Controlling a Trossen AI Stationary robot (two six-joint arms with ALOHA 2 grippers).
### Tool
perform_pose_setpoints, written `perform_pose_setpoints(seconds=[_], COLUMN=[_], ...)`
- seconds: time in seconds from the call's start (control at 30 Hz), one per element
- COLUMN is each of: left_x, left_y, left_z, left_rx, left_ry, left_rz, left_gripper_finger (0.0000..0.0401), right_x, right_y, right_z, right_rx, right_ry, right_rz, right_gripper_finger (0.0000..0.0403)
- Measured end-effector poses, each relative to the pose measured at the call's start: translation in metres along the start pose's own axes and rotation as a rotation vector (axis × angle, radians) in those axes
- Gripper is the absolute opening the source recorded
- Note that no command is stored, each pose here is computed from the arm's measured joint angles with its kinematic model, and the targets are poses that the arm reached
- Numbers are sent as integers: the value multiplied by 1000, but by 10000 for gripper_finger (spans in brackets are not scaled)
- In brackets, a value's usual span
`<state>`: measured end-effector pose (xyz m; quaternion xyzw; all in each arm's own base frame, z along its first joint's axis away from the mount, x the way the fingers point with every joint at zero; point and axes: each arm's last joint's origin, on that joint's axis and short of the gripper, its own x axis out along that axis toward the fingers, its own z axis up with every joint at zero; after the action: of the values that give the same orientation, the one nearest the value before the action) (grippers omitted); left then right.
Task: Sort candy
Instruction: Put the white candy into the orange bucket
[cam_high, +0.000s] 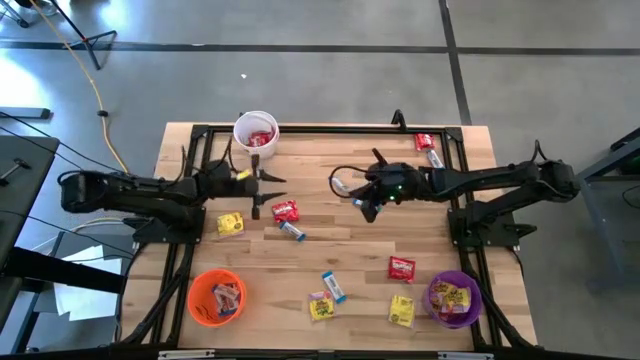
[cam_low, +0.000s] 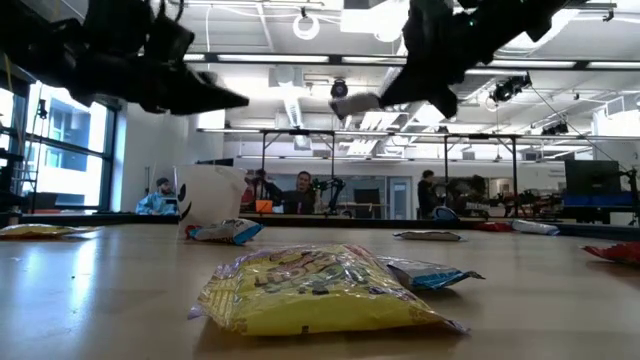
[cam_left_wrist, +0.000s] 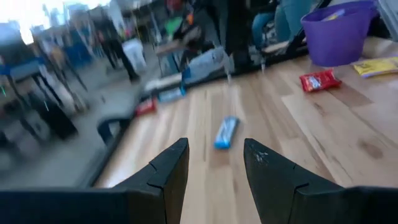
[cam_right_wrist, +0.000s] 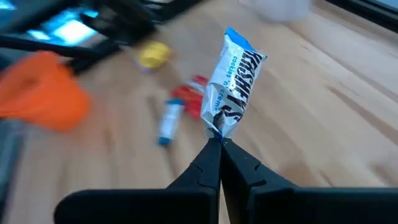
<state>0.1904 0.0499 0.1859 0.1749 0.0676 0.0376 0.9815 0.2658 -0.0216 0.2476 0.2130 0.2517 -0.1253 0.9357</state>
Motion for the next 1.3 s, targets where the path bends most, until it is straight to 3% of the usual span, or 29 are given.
perform_pose_setpoints(seconds=[0.17, 0.37, 0.67, 0.93, 1.13, 1.3], left_x=[18, 48, 78, 91, 91, 91], left_y=[-10, -12, -14, -31, -36, -36], left_z=[20, 43, 57, 62, 64, 64], left_rx=[147, 194, 197, 288, 285, 282], left_ry=[-51, -84, -98, -126, -138, -138], left_rz=[-15, -47, -121, -219, -231, -230], left_gripper_finger=[143, 143, 180, 203, 180, 117], right_x=[-1, -3, -5, -5, -5, -5], right_y=[11, 23, 33, 34, 34, 34], right_z=[4, 5, -1, -1, -1, -1], right_rx=[-62, -114, -153, -162, -185, -188], right_ry=[-34, -45, -30, -24, -25, -25], right_rz=[148, 276, 324, 341, 348, 347], right_gripper_finger=[0, 0, 0, 0, 0, 0])
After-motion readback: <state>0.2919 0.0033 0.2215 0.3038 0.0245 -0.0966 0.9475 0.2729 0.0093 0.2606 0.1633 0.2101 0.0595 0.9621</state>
